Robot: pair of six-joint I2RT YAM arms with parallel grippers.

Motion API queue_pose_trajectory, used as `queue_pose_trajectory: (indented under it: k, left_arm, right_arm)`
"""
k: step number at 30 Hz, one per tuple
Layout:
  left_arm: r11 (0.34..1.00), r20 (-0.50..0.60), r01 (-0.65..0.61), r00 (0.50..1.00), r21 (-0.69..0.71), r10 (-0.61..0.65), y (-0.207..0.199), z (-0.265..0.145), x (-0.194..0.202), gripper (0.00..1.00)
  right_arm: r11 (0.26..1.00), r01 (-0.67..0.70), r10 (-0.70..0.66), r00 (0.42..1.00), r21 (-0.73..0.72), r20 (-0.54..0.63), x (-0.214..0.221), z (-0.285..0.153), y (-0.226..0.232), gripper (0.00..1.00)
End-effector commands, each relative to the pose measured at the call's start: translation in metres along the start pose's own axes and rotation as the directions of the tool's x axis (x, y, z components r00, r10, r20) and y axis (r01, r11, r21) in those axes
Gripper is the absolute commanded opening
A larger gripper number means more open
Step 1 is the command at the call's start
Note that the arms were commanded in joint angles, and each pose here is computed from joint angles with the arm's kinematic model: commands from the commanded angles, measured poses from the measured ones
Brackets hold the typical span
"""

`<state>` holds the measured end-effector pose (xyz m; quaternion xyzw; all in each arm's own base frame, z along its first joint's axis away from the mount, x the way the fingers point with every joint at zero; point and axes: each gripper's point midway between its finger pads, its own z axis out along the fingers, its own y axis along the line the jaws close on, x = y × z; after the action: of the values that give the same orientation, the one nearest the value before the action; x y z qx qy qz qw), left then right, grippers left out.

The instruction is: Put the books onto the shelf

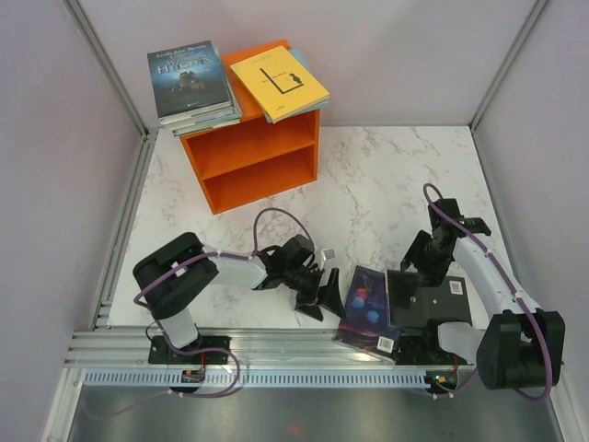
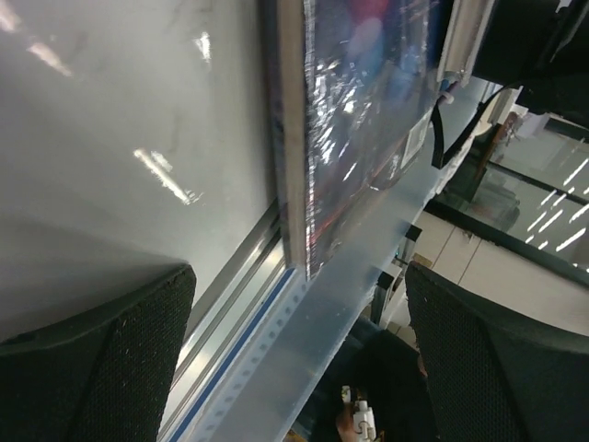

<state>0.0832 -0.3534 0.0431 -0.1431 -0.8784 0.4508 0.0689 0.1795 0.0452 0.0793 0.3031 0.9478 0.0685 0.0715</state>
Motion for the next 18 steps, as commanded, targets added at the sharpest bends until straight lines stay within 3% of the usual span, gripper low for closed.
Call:
queue_pose_trajectory:
  k: [1, 13, 16, 17, 18]
  left_arm:
    - [1.000, 0.027, -0.001, 1.000, 0.013, 0.000, -0.001, 0.030, -0.005, 0.98]
    - [0.997, 0.003, 0.073, 0.997, 0.016, -0.073, -0.010, 0.091, 0.009, 0.94]
    - [0.996, 0.021, 0.074, 0.997, 0.058, -0.075, -0.018, 0.095, 0.006, 0.77]
    - [0.995, 0.025, 0.079, 0.996, 0.062, -0.081, -0.016, 0.094, 0.007, 0.59]
    - [0.994, 0.041, 0.069, 0.996, 0.085, -0.073, -0.023, 0.091, 0.004, 0.48]
  right_arm:
    - [1.000, 0.006, -0.006, 1.000, -0.013, -0.013, 0.014, 0.003, -0.006, 0.62]
    - [0.999, 0.003, -0.005, 0.998, -0.032, -0.056, 0.038, 0.018, -0.018, 0.61]
    - [0.999, 0.012, -0.014, 0.998, -0.032, -0.069, 0.040, 0.022, -0.018, 0.61]
    - [1.000, 0.013, -0.015, 0.997, -0.028, -0.075, 0.041, 0.023, -0.019, 0.60]
    - [1.000, 0.013, -0.015, 0.997, -0.027, -0.075, 0.041, 0.024, -0.019, 0.60]
